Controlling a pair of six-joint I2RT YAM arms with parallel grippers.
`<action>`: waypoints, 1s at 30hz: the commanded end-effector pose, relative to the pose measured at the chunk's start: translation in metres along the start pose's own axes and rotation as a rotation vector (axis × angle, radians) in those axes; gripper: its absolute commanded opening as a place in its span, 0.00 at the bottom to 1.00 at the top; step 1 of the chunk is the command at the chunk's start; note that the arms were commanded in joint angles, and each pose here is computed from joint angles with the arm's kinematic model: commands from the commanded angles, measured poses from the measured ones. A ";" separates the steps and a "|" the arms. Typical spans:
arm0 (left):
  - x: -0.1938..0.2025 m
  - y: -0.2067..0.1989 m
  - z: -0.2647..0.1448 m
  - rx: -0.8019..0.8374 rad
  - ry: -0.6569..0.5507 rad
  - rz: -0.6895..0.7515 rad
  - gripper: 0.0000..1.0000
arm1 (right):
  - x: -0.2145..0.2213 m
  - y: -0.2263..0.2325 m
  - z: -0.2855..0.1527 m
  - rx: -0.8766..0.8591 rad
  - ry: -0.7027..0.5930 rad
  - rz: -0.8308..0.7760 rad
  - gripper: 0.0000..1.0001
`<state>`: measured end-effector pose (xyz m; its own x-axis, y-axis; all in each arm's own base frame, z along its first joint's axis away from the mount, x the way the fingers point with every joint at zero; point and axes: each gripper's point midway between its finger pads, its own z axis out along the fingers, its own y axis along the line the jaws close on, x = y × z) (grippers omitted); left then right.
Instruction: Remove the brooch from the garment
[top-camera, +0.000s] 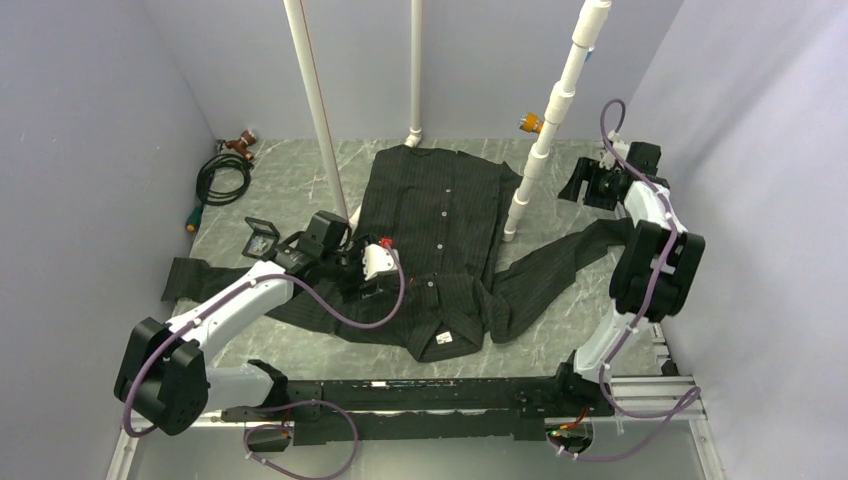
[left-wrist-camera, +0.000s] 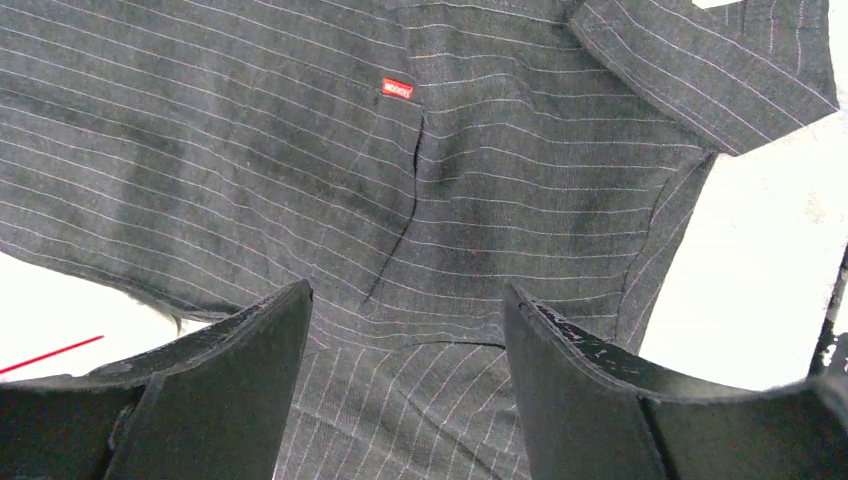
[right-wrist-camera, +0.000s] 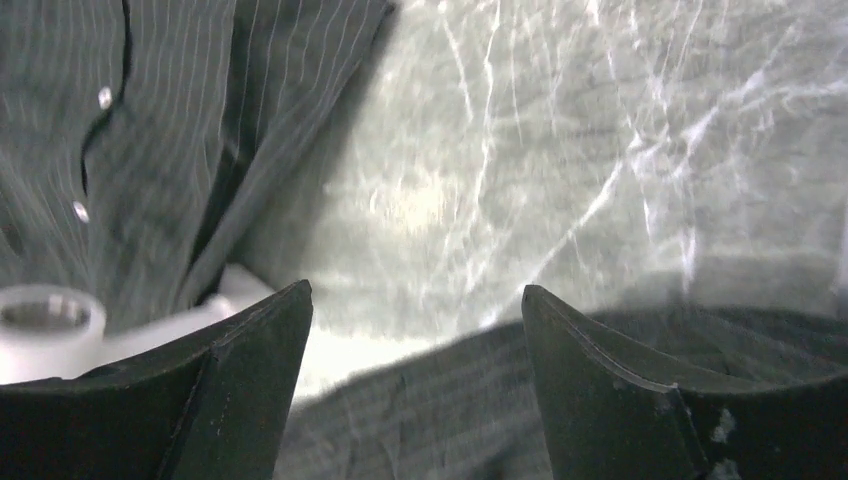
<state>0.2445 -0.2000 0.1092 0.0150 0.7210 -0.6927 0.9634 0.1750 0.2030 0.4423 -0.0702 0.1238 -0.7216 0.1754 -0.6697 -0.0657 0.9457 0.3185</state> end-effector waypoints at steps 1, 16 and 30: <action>-0.014 0.015 -0.001 -0.048 -0.025 -0.007 0.75 | -0.053 0.006 0.030 -0.052 -0.120 0.246 0.78; -0.019 0.018 0.004 -0.039 -0.029 -0.060 0.76 | -0.035 0.035 0.141 -0.157 -0.003 0.468 0.67; -0.018 0.024 0.011 -0.030 -0.009 -0.088 0.76 | -0.020 0.035 0.202 -0.206 0.072 0.545 0.13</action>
<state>0.2631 -0.2090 0.1077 -0.0724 0.7128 -0.6976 0.9550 0.2512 0.1575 0.5808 0.0187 0.0272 -0.7375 0.5822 -0.3423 0.1699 0.6504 0.7403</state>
